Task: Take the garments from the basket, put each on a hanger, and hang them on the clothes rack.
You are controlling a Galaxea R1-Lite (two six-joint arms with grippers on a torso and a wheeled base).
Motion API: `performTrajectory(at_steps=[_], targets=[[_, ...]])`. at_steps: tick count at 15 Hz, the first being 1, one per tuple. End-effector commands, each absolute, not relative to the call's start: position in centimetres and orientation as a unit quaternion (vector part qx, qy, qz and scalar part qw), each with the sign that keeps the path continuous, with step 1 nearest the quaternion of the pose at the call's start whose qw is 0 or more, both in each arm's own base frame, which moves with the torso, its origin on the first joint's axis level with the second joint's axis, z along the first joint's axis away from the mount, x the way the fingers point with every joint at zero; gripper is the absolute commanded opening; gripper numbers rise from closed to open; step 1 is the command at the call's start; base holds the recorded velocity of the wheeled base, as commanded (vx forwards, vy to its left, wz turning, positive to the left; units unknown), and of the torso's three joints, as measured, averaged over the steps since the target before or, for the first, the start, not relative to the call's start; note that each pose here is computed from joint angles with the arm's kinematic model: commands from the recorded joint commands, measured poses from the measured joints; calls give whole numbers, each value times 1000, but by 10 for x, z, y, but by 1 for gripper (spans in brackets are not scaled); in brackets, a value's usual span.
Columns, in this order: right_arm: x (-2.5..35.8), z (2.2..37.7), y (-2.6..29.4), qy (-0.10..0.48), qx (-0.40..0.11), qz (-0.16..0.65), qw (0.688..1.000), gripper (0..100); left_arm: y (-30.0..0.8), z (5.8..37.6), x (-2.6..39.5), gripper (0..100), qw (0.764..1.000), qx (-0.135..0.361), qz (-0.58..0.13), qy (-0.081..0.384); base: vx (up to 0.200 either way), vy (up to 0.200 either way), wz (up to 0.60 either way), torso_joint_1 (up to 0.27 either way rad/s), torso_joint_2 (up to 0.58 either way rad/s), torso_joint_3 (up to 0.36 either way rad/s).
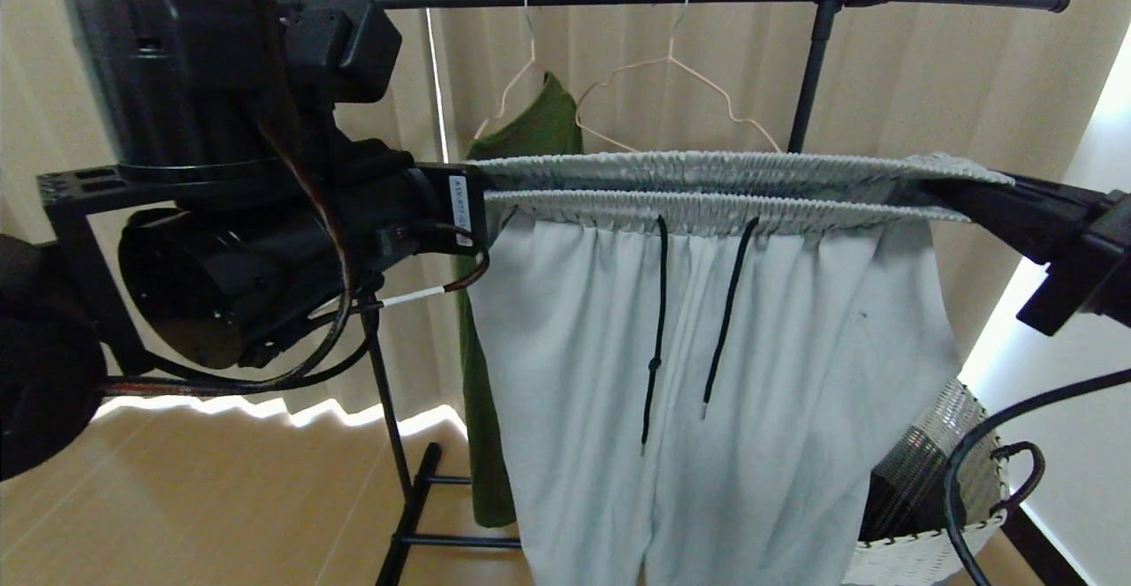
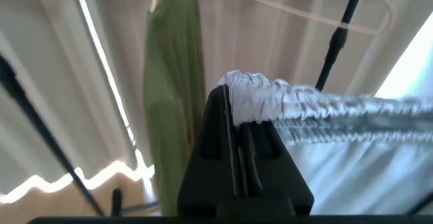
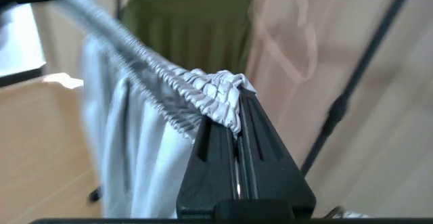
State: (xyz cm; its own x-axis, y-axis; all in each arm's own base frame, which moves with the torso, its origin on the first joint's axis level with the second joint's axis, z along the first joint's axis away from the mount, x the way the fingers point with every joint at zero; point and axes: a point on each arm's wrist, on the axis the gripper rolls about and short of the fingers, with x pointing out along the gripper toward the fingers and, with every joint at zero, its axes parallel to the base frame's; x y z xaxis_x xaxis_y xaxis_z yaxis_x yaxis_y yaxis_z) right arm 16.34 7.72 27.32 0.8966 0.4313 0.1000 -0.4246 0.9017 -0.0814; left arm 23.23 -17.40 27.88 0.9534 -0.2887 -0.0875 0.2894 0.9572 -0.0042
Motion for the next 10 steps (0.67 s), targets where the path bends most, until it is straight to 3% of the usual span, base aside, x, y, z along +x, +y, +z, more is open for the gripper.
performTrajectory(at_steps=[1,4,10], targets=[[188,269,80,-52,-29,201,978,0,-163,287,220,0,987,-1,-156,35,0,0,0,0,0,0],[209,274,86,-82,-18,196,977,0,-150,292,198,0,971,1,-234,39,0,0,0,0,0,0],[258,294,106,-130,36,205,969,0,-121,304,149,0,923,13,-384,-11,0,0,0,0,0,0]])
